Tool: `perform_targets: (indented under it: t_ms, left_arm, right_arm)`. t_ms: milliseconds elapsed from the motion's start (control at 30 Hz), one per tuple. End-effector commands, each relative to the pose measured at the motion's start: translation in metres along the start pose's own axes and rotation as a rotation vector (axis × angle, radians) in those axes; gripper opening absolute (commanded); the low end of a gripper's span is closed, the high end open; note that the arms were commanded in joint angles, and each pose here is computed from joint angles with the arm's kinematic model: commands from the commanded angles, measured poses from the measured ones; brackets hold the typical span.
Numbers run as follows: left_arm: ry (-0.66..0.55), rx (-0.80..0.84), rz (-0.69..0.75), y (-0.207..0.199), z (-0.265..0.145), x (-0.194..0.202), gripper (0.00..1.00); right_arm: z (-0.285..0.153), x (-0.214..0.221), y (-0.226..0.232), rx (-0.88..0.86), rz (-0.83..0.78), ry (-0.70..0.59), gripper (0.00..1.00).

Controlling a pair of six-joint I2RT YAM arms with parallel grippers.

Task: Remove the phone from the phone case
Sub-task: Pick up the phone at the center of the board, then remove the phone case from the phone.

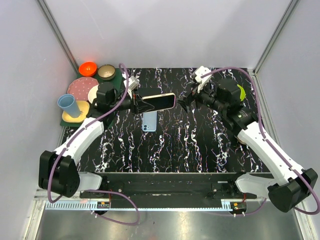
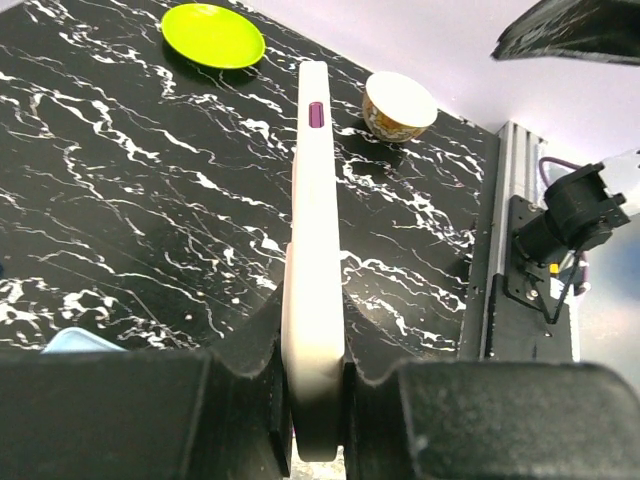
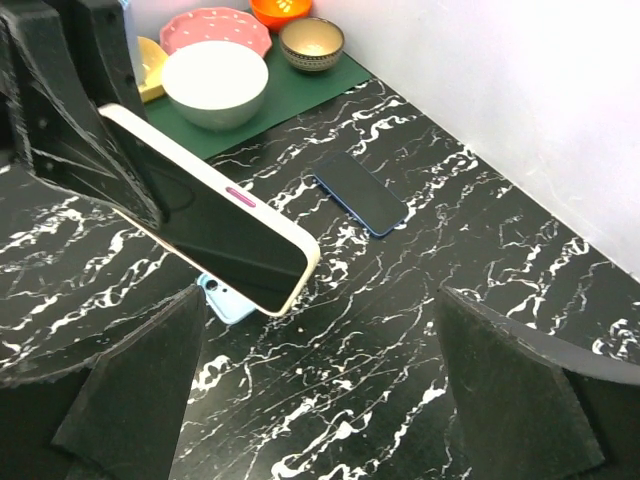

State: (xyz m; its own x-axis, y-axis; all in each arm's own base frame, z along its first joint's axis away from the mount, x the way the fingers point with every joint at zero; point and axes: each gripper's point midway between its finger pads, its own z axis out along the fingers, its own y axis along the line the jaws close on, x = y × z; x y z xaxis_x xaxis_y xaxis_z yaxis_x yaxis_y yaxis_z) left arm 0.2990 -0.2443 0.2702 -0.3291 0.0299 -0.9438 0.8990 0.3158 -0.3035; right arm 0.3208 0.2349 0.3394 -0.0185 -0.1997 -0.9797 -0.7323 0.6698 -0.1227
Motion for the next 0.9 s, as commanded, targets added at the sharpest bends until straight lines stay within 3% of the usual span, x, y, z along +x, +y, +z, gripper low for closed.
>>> perform_targets:
  t_ms: [0, 400, 633, 867]
  left_arm:
    - [-0.168, 0.097, 0.163, -0.024, -0.006, -0.040, 0.00]
    - [-0.286, 0.243, 0.174, -0.052, -0.020, -0.048, 0.00]
    - [-0.294, 0.369, 0.153, -0.070, -0.024, -0.044, 0.00]
    - [-0.286, 0.362, 0.107, -0.063, -0.020, -0.040, 0.00]
  right_arm:
    - [-0.012, -0.031, 0.015, -0.098, 0.060, -0.099, 0.98]
    - [-0.013, -0.034, 0.030, -0.219, 0.121, -0.116, 0.84]
    - [-0.012, -0.035, 0.034, -0.261, 0.157, -0.136, 0.78]
    - [-0.019, -0.036, 0.044, -0.346, 0.195, -0.144, 0.70]
